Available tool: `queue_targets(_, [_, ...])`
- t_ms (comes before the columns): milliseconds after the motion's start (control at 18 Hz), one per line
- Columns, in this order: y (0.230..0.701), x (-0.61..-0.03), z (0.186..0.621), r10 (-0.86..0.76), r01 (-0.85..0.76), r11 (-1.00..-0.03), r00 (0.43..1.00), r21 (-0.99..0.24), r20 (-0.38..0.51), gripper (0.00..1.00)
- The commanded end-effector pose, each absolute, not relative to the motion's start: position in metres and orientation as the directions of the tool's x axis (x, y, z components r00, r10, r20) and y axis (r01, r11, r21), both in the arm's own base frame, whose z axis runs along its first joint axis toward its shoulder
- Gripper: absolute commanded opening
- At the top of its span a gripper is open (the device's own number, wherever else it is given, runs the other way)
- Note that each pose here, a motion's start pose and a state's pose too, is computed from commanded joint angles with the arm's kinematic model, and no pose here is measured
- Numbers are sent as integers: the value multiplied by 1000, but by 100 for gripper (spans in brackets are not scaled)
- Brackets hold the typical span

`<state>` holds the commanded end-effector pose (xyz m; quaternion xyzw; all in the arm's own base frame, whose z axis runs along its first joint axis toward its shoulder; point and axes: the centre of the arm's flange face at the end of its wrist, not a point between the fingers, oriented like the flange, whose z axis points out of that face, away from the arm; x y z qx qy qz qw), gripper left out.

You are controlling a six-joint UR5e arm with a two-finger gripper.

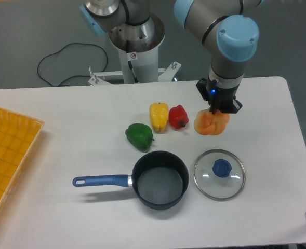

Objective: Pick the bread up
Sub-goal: 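Lift the orange pepper and carry it away from the other peppers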

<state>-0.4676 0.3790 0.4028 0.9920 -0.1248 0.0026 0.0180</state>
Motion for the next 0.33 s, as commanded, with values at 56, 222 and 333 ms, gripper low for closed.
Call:
queue_targets(56, [381, -468, 403, -249, -249, -968, 969, 29, 2, 10])
queue_targets(222, [383, -469, 401, -250, -250, -968, 968, 24, -5, 10])
queue_targets(333, [384, -471, 402, -250, -250, -968, 968, 21, -20, 10])
